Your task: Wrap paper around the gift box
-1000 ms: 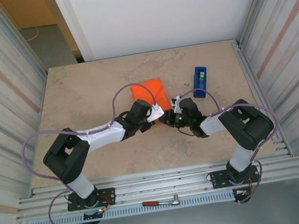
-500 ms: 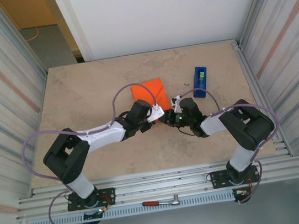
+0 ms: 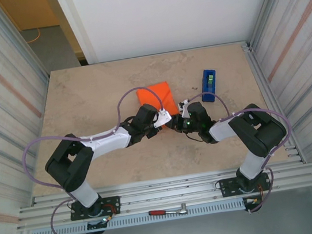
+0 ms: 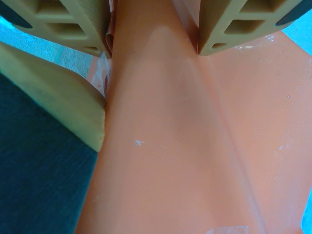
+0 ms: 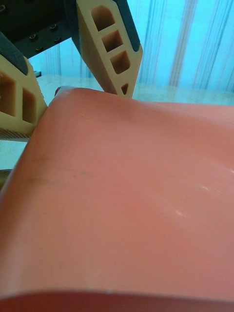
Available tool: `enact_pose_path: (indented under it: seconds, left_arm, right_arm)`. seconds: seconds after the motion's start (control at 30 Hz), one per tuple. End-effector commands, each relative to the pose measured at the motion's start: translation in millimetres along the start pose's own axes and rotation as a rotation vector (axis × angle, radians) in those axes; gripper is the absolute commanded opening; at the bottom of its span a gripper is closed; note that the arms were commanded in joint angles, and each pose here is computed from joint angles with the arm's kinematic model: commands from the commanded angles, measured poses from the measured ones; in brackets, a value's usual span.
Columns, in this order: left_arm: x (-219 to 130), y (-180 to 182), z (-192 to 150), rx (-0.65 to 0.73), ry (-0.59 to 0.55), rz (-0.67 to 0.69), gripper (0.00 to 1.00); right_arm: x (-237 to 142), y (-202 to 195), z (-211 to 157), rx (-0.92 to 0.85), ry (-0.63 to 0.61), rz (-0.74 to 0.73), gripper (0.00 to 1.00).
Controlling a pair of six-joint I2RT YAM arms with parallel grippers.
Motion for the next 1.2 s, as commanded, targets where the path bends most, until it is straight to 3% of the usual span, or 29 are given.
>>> enact_pose_path:
  seconds: [0.0, 1.17]
  left_arm:
    - [7.8, -23.3, -20.5, 0.027, 0.083, -0.088, 0.46]
    - [9.2, -22.9, -20.8, 0.027, 0.091, -0.085, 0.43]
  right_arm:
    - [-5.7, 6.2, 10.1, -0.006, -0.035, 0.016, 0.21]
    - [-7.3, -0.1, 7.0, 0.006, -0.024, -0.008, 0.27]
Point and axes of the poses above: each hand's point on the last joint's axis, 136 mm out from that joint toward the fingers, its own x axis out along the fingers, its own y axis along the line the jaws close on, z = x × y, the point moved 2 cm from there along -x, back along the fingers, and after that the axes turned 8 degrees about -x, right-handed, at the moved point
